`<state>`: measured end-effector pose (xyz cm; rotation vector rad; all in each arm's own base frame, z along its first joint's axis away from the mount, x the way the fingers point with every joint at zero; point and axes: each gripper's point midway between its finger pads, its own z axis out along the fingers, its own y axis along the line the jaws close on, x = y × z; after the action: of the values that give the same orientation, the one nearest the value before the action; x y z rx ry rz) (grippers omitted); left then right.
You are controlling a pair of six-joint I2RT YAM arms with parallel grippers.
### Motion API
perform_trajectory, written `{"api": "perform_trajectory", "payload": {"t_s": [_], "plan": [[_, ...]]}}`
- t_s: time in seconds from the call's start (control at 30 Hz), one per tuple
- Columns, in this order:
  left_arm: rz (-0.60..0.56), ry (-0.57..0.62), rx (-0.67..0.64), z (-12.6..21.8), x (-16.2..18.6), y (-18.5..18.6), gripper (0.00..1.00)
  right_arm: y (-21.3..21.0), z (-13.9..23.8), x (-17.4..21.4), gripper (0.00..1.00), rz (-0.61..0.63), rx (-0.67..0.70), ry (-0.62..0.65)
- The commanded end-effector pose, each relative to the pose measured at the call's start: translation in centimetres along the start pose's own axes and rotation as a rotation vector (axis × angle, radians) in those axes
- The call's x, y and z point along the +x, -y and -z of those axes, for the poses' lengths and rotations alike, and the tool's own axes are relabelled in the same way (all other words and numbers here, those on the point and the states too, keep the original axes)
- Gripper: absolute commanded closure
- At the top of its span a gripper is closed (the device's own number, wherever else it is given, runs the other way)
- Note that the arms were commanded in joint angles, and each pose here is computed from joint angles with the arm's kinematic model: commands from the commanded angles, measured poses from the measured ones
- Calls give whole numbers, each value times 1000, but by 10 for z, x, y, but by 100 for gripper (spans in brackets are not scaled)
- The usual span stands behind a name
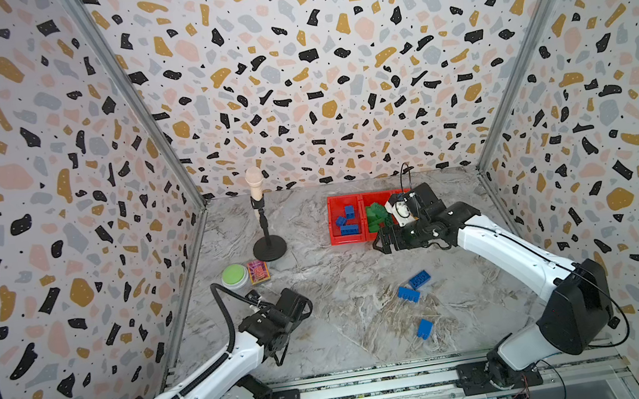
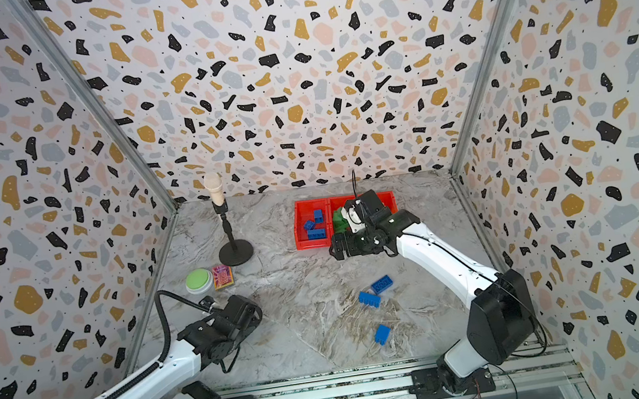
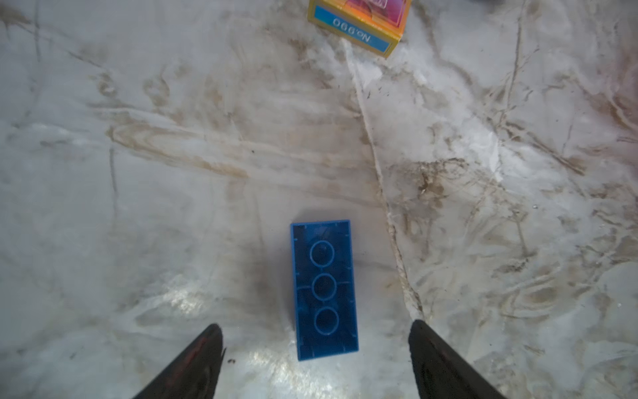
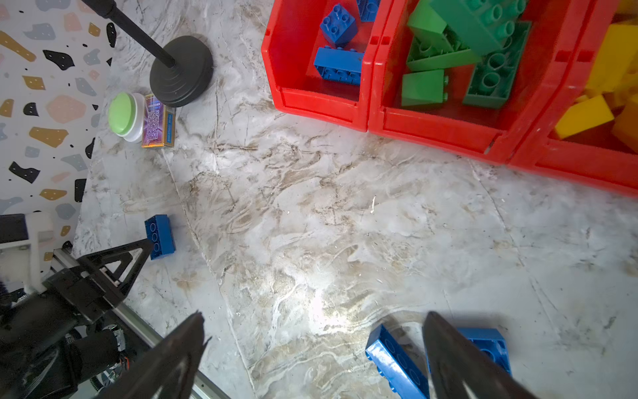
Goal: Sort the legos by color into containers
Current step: 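Lower the left gripper onto the other blue 2x3 brick and grasp it, then carry the blue brick with the left gripper and drop it into the bin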
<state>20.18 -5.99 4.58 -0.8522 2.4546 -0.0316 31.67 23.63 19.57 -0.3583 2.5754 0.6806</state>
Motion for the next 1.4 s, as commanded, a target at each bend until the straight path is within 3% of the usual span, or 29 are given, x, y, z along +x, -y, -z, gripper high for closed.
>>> {"api": "perform_trajectory", "payload": {"t_s": [0.0, 0.27, 0.3, 0.37, 0.43, 0.6, 0.97, 1.23, 1.37], "plan": [[21, 2, 9, -9, 4, 3, 16, -9, 19, -10, 1, 31, -10, 49], [-31, -17, -49, -33, 6, -2, 30, -2, 29, -2, 1, 13, 28, 53], [-37, -19, -53, -34, 5, -1, 34, -2, 30, 0, 1, 11, 32, 53], [-44, -23, -61, -37, 2, -2, 55, 0, 32, 1, 1, 4, 40, 58], [-67, -28, -69, -38, -1, 0, 68, 1, 35, 2, 1, -3, 48, 62], [-198, -24, -91, -30, -23, 30, 83, 5, 38, 5, 1, -23, 68, 69], [-444, 126, 43, -1, -115, 217, 83, 21, 56, 10, 1, -99, 134, 117], [-525, 156, 202, -30, -130, 332, 81, 43, 73, 22, 1, -178, 200, 145], [-570, 163, 239, -44, -133, 366, 79, 57, 84, 31, 1, -228, 242, 151]]}}
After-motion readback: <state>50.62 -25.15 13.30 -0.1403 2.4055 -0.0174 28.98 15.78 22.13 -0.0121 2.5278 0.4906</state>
